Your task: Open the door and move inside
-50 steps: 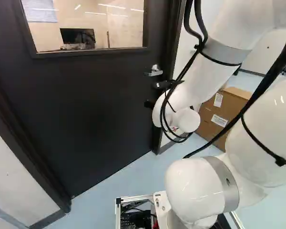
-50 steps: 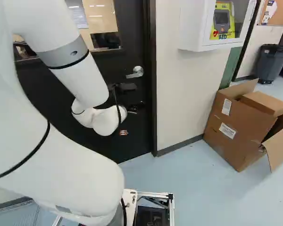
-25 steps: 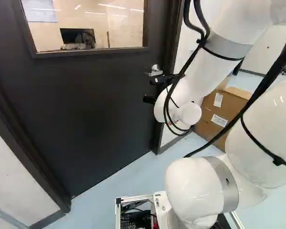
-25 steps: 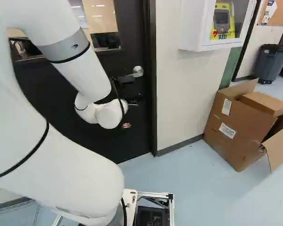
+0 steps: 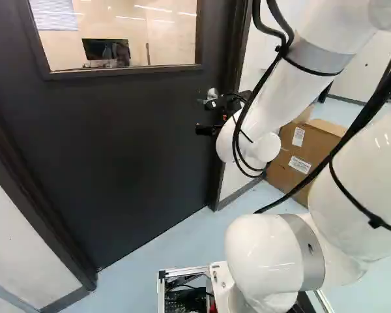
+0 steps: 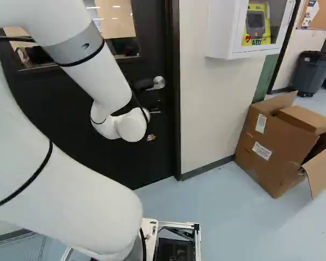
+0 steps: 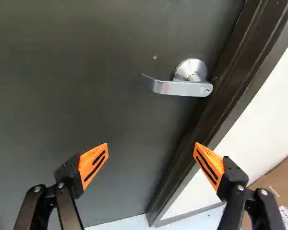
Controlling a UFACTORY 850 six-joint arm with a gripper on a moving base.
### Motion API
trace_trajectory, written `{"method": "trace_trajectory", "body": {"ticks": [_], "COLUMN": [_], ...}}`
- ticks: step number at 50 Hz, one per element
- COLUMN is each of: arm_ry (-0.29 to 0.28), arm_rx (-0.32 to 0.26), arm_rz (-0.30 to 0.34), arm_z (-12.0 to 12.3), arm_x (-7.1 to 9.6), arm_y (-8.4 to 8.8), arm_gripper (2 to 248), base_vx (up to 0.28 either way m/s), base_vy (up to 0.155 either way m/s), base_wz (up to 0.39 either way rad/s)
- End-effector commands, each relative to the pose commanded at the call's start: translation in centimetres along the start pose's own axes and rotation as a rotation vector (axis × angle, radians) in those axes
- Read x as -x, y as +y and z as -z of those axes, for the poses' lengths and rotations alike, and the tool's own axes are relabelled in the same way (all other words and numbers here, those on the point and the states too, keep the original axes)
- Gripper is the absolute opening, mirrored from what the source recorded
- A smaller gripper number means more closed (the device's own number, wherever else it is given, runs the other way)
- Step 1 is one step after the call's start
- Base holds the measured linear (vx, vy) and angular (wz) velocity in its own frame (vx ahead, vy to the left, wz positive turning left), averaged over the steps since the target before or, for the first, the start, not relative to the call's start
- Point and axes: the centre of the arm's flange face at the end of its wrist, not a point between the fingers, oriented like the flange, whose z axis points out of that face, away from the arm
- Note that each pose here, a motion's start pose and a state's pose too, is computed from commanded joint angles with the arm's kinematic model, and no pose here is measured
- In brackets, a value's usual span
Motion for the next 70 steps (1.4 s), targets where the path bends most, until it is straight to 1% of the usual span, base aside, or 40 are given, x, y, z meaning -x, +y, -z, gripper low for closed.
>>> {"method": "trace_trajectory", "body": {"ticks": [48,64,70], "arm_ry": [0.078,0.1,0.108], "arm_rx": [-0.133,-0.16,-0.164], "arm_rz": [0.247,0.309,0.324], "arm_z": [-0.8,-1.9,-2.4], "arm_x": [-4.3,-6.1,-6.7], "arm_y": [2.7,3.8,4.2], "arm_gripper": [247,247,247], "base_vx": [0.0,0.0,0.0], "base_vy": [0.0,0.0,0.0], "base_wz": [0.0,0.0,0.0]}}
